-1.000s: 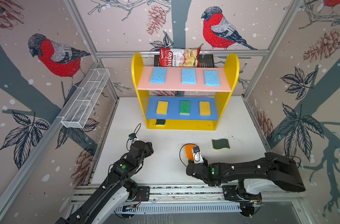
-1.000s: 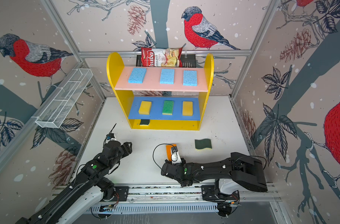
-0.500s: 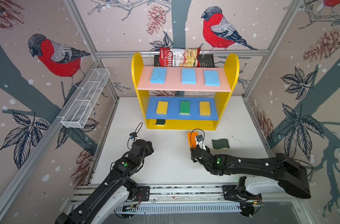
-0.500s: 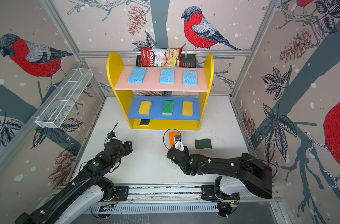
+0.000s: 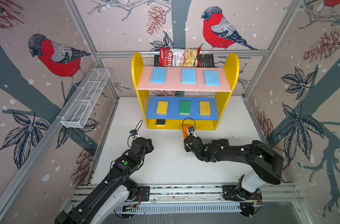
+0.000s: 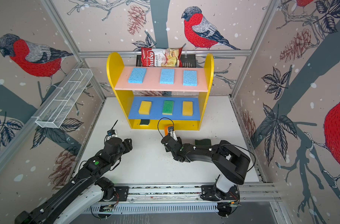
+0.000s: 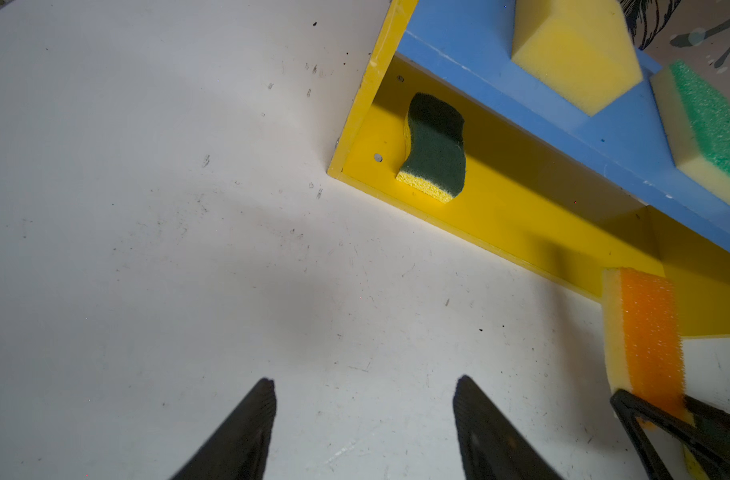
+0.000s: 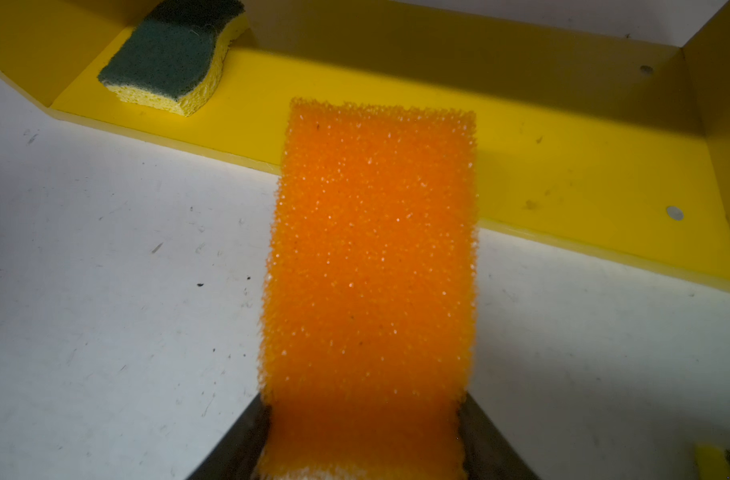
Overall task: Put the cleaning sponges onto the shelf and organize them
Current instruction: 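Lift the orange sponge with the right gripper toward the shelf base, then push the held orange sponge under the blue lower shelf with the right gripper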
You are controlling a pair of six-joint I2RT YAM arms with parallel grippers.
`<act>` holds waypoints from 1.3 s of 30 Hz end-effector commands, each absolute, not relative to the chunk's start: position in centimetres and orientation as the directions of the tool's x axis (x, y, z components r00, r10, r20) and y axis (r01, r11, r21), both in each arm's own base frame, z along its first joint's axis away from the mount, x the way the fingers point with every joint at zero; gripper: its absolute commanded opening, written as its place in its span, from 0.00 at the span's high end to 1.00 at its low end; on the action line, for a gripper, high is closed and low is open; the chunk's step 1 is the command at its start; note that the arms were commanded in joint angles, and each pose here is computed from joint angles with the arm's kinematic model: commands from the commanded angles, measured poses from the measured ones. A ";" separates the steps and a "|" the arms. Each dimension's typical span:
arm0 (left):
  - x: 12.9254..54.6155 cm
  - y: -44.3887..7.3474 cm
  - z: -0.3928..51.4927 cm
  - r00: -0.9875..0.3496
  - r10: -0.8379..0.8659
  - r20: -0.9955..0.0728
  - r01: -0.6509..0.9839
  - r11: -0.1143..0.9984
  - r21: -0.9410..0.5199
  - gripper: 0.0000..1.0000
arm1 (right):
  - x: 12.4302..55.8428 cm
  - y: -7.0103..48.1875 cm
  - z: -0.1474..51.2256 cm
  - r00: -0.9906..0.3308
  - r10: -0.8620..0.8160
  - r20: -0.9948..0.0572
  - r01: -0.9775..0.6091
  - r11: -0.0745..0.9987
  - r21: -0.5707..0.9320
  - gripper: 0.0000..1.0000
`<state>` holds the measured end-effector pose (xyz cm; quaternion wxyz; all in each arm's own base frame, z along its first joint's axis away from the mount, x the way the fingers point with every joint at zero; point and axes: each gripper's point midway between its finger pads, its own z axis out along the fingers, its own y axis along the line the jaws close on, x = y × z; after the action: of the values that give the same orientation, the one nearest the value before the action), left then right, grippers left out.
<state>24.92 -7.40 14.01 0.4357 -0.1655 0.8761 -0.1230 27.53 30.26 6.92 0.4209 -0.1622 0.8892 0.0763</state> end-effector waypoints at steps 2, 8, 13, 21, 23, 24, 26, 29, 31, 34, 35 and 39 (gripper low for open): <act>25.7 -7.2 15.8 -0.520 -0.383 -0.763 -0.167 0.922 -0.349 0.31 | 29.1 31.7 6.8 -0.581 -0.224 -0.782 -0.363 0.932 0.003 0.39; 25.9 -6.9 16.9 -0.497 -0.369 -0.786 -0.162 0.929 -0.334 0.32 | 31.3 32.1 6.7 -0.556 -0.171 -0.813 -0.305 0.952 0.008 0.41; 26.2 -6.8 17.6 -0.481 -0.355 -0.802 -0.157 0.935 -0.319 0.32 | 33.2 32.3 7.1 -0.549 -0.129 -0.826 -0.274 0.961 0.032 0.41; 26.2 -7.2 18.2 -0.433 -0.378 -0.818 -0.113 0.923 -0.367 0.33 | 35.6 32.1 6.1 -0.556 -0.117 -0.823 -0.233 0.972 0.020 0.40; 26.0 -7.3 18.0 -0.422 -0.384 -0.821 -0.095 0.919 -0.381 0.33 | 36.0 32.2 6.2 -0.549 -0.108 -0.829 -0.223 0.975 0.020 0.41; 25.9 -7.2 17.8 -0.418 -0.387 -0.822 -0.092 0.918 -0.385 0.33 | 36.3 32.1 6.2 -0.547 -0.103 -0.830 -0.219 0.976 0.023 0.41; 25.8 -7.3 17.4 -0.418 -0.382 -0.824 -0.083 0.920 -0.384 0.34 | 36.8 32.0 6.3 -0.542 -0.087 -0.836 -0.209 0.977 0.033 0.40; 25.8 -7.4 16.8 -0.430 -0.374 -0.822 -0.081 0.923 -0.377 0.33 | 37.7 31.9 6.1 -0.545 -0.074 -0.835 -0.193 0.980 0.039 0.40; 25.9 -7.7 16.4 -0.442 -0.367 -0.818 -0.072 0.924 -0.376 0.33 | 38.2 32.0 5.9 -0.548 -0.070 -0.833 -0.188 0.981 0.042 0.40; 26.1 -8.4 16.1 -0.453 -0.354 -0.818 -0.037 0.924 -0.380 0.33 | 38.8 32.2 5.7 -0.548 -0.067 -0.834 -0.184 0.982 0.042 0.40; 26.1 -8.7 16.0 -0.455 -0.353 -0.818 -0.025 0.923 -0.385 0.33 | 39.0 32.4 5.7 -0.548 -0.063 -0.834 -0.184 0.982 0.046 0.40; 26.3 -9.0 15.6 -0.462 -0.352 -0.814 -0.018 0.921 -0.388 0.33 | 39.5 32.7 5.2 -0.559 -0.064 -0.827 -0.186 0.981 0.049 0.40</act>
<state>25.70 -8.21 14.52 0.4893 -0.1181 0.8521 -0.1435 39.84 32.52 6.47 0.4843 -0.0613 0.8701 0.0676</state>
